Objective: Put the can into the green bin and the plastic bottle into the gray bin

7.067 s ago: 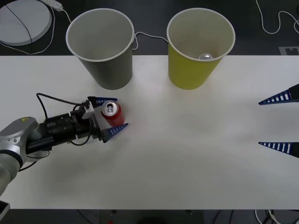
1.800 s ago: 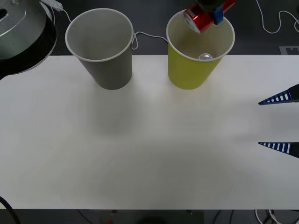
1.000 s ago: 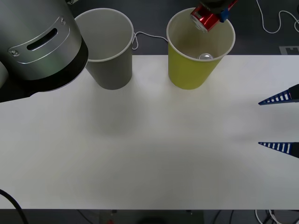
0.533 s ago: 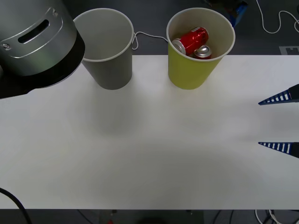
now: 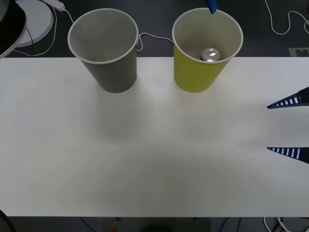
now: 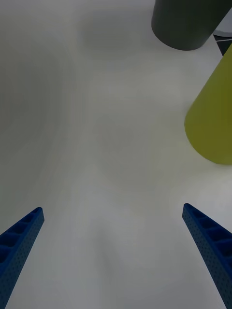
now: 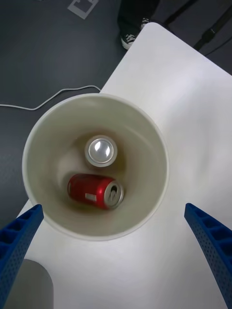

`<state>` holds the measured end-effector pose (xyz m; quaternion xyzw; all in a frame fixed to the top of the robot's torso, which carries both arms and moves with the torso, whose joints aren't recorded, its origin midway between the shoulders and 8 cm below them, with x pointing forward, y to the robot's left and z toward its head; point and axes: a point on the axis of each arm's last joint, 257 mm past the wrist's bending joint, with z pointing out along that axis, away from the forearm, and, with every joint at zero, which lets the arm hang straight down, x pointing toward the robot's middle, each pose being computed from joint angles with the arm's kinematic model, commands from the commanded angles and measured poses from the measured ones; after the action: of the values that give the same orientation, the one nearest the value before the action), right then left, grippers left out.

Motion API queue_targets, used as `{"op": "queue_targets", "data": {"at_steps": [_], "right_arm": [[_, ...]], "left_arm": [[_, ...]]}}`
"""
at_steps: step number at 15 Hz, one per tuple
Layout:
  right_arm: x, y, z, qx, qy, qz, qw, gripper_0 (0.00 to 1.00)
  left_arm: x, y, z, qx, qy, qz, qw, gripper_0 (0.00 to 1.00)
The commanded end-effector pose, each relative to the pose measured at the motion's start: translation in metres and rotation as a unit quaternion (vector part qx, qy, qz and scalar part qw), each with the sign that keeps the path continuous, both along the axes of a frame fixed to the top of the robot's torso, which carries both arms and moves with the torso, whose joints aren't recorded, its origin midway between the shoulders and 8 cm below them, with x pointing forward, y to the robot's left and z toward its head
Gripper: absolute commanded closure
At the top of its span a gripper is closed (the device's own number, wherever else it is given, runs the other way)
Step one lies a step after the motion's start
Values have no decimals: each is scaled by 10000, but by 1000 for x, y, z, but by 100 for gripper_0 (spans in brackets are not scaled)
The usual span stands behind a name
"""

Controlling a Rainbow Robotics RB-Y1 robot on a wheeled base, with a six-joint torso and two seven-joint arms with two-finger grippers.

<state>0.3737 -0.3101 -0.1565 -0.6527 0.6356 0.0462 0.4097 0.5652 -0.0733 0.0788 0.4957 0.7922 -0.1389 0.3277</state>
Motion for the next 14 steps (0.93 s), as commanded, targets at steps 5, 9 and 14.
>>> {"op": "queue_targets", "data": {"at_steps": [5, 9, 14], "right_arm": [[0, 0, 0, 0, 0, 0, 10000, 0], [0, 0, 0, 0, 0, 0, 10000, 0], [0, 0, 0, 0, 0, 0, 10000, 0]], "left_arm": [[-17, 94, -7, 212, -262, -402, 9986, 0], [-41, 154, -20, 272, -430, -536, 9973, 0], [-83, 220, -40, 324, -487, -675, 9960, 0]]}}
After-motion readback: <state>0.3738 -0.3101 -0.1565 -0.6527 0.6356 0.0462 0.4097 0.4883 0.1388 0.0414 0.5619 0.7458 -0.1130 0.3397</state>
